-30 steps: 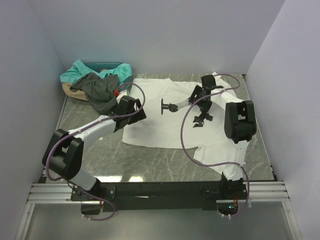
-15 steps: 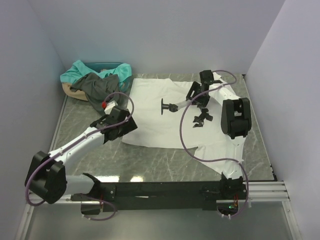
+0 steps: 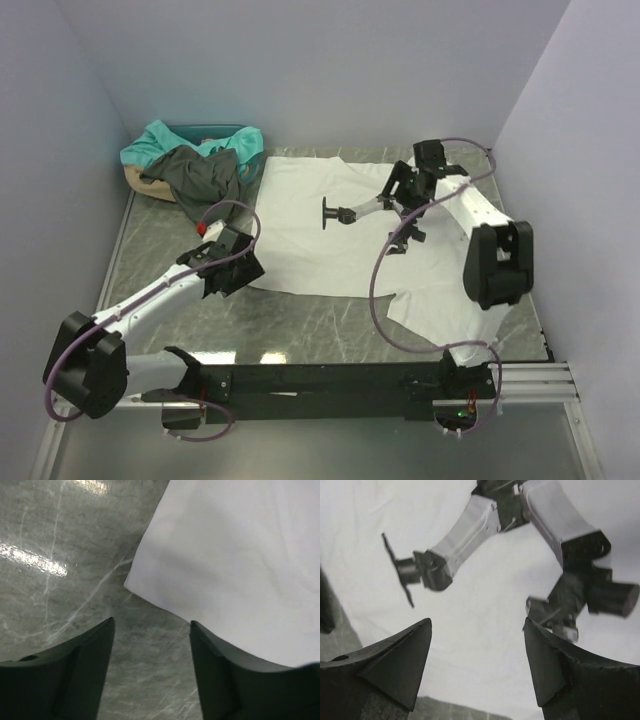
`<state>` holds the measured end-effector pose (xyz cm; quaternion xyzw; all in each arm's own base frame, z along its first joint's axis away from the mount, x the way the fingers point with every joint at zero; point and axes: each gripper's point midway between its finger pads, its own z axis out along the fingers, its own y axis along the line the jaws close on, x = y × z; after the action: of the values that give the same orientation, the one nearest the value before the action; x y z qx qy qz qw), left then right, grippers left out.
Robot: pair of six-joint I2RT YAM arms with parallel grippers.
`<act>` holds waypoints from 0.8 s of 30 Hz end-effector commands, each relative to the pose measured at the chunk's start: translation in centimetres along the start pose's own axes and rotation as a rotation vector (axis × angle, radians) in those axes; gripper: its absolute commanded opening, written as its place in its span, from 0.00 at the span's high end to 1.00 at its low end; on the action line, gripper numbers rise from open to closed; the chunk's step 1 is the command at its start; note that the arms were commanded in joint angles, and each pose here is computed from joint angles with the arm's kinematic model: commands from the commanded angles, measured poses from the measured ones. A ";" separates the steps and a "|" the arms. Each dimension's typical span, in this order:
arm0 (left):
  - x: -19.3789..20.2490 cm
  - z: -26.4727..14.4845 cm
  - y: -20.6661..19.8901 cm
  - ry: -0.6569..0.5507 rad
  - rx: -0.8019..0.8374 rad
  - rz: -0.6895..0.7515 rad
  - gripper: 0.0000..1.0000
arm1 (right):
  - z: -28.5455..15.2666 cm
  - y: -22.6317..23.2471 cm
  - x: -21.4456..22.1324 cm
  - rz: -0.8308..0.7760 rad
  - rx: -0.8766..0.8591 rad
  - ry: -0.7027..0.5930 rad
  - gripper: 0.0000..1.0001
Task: Fold and stack the t-shirts
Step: Flatten the tshirt out
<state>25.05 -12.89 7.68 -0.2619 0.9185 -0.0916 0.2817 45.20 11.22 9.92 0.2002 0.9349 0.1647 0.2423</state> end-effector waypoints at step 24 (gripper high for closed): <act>-2.0 6.1 -0.1 0.092 -0.035 0.019 0.71 | -8.2 -6.5 11.0 -0.034 0.121 0.036 0.20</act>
<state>28.34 -11.77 2.56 -0.2759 0.9328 -0.0751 0.2192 31.29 8.36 9.50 0.1930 0.9532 0.1060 0.2070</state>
